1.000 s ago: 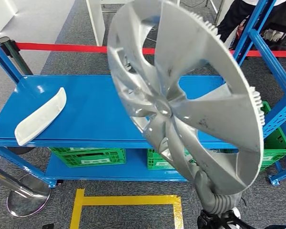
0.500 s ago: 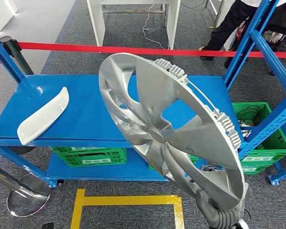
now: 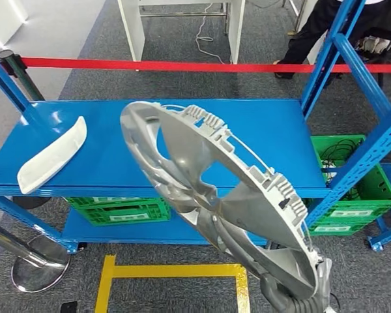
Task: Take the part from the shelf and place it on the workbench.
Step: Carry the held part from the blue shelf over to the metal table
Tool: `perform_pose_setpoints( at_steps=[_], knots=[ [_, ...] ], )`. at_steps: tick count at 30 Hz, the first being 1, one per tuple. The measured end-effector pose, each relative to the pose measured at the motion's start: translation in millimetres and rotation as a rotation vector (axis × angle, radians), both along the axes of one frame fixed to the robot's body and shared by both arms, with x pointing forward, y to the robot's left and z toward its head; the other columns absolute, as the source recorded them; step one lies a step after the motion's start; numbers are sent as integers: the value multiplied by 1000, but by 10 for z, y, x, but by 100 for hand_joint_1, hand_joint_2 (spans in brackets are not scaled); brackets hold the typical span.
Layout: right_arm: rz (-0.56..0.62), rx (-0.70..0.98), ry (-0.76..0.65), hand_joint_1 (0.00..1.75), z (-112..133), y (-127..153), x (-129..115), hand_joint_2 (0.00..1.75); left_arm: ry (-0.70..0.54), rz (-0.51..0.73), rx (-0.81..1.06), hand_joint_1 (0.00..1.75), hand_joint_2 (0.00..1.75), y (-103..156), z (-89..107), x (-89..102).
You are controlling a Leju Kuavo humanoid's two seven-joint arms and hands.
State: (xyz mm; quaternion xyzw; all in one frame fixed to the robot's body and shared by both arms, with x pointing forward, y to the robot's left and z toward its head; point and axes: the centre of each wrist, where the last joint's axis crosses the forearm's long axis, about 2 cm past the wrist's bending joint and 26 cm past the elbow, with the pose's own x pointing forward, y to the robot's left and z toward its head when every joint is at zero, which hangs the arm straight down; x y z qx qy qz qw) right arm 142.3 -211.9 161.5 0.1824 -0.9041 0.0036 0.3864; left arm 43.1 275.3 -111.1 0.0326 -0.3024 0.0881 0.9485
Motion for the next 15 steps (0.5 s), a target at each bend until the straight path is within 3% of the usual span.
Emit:
perform_pose_setpoints(
  at_steps=[15],
  knots=[
    [-62,-30,18,175,-10,-74,-105,175,11,-57,16,0,175,-27,5,37]
  ],
)
